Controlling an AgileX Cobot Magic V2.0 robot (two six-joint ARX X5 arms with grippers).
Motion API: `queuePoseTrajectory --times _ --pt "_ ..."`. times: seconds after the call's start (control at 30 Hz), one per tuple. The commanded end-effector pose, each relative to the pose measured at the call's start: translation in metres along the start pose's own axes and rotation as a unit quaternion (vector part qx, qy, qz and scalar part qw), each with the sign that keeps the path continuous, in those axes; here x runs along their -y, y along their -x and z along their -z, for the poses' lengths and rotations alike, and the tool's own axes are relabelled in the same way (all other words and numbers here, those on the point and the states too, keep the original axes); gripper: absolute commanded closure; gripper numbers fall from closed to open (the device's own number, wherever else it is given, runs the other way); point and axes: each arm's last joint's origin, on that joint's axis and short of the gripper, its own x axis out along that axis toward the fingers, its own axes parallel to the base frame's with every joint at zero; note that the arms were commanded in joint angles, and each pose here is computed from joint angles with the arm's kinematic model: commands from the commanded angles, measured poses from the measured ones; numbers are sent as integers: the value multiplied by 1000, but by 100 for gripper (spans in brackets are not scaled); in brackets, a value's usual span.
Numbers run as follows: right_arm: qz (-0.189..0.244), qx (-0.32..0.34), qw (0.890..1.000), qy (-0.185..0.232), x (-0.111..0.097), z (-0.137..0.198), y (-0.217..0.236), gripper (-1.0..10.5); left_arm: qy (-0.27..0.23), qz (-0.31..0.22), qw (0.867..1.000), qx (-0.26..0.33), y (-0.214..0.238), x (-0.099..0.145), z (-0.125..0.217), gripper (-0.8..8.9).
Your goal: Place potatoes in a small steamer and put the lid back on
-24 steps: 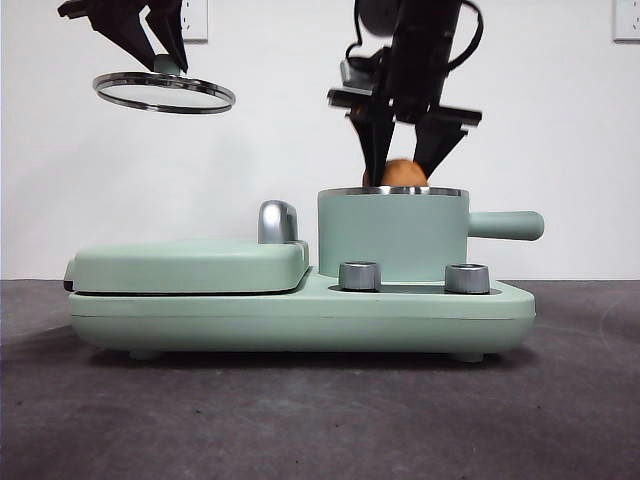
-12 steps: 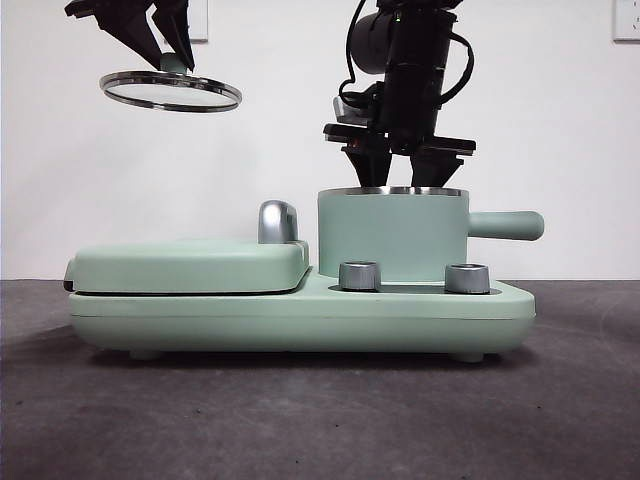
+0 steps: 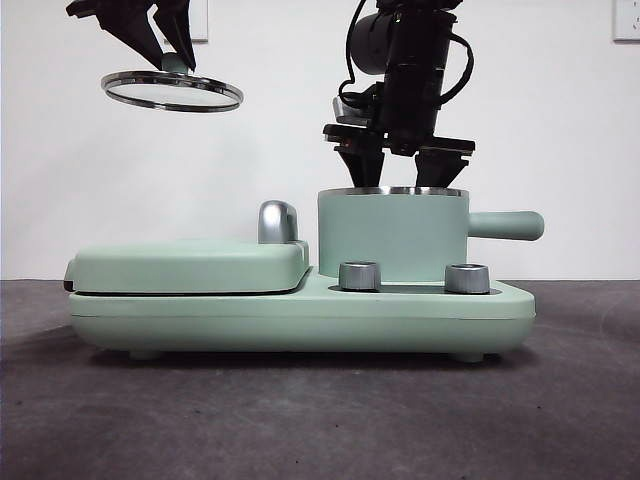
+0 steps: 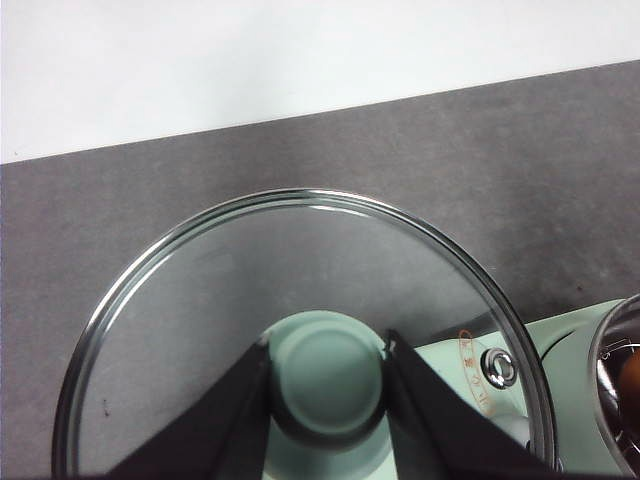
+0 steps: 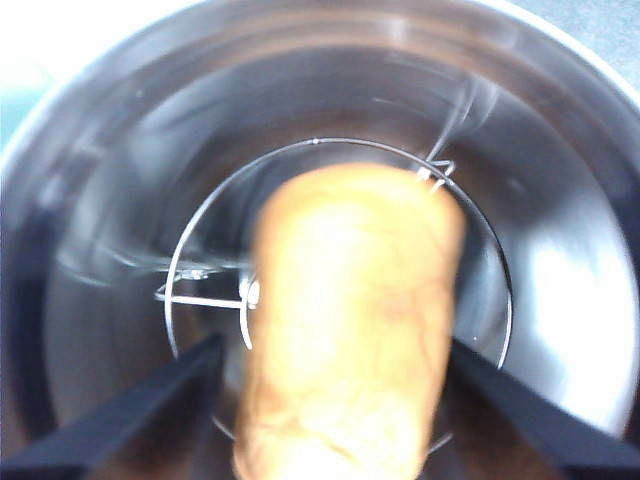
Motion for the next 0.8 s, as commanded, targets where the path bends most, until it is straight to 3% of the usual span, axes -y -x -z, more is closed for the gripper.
queuePoseTrajectory --times 0.03,0.5,0.8 --pt "-3 14 1000 7 -4 -6 8 564 -4 4 999 36 11 2 -11 805" --pt "-16 103 994 8 -7 2 113 513 -3 4 999 35 11 3 -11 805" --pt "-29 99 994 22 -9 61 166 512 -8 9 1000 27 10 8 -9 805"
